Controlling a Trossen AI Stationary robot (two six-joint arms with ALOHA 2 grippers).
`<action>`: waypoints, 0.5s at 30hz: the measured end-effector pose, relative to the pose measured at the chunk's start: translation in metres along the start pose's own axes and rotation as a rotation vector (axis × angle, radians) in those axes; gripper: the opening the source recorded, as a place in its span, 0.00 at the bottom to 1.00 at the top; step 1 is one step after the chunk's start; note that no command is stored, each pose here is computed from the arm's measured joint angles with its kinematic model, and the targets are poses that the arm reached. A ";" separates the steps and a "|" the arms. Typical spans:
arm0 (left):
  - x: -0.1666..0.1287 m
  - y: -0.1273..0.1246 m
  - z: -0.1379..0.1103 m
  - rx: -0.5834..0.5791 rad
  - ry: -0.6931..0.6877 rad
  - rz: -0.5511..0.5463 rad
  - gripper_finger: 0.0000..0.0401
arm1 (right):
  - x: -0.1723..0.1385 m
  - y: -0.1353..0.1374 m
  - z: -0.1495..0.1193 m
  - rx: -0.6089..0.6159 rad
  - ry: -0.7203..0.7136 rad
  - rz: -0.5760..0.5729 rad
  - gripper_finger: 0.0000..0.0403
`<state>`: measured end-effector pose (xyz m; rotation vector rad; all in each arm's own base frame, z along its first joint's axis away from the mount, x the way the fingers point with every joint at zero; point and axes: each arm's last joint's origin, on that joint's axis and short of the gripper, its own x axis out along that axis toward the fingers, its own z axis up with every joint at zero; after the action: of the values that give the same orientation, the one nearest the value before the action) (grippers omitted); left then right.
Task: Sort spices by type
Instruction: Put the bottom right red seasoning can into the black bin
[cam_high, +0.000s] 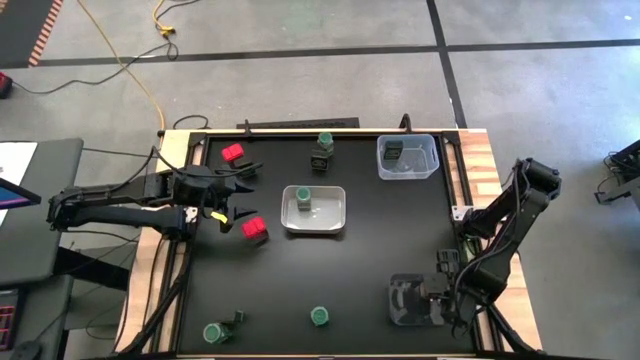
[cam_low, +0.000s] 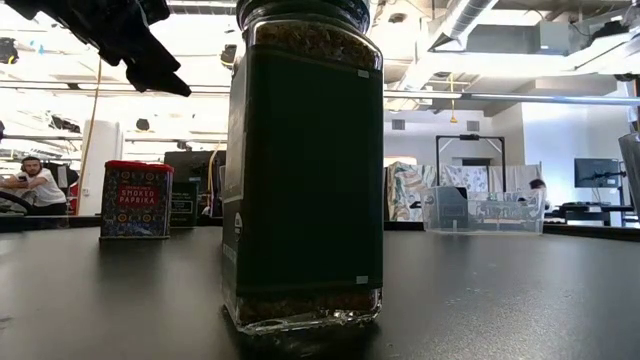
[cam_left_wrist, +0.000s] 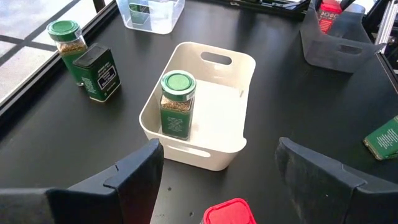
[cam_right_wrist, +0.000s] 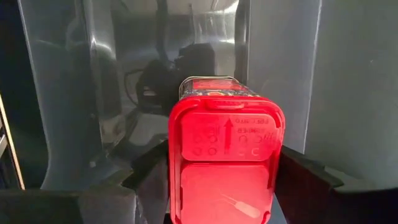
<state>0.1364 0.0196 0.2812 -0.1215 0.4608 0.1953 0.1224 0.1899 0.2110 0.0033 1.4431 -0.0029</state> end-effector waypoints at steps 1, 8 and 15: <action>0.000 0.000 0.000 0.000 0.000 0.000 0.74 | 0.000 0.000 0.000 0.000 0.000 0.000 0.67; 0.000 0.000 0.000 0.000 0.000 0.000 0.74 | 0.000 -0.001 -0.001 -0.001 0.008 -0.012 0.68; 0.000 0.000 0.000 0.000 0.000 0.000 0.74 | 0.000 -0.002 -0.001 0.003 0.010 -0.016 0.68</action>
<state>0.1363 0.0196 0.2812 -0.1215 0.4608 0.1953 0.1215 0.1883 0.2109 -0.0052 1.4529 -0.0184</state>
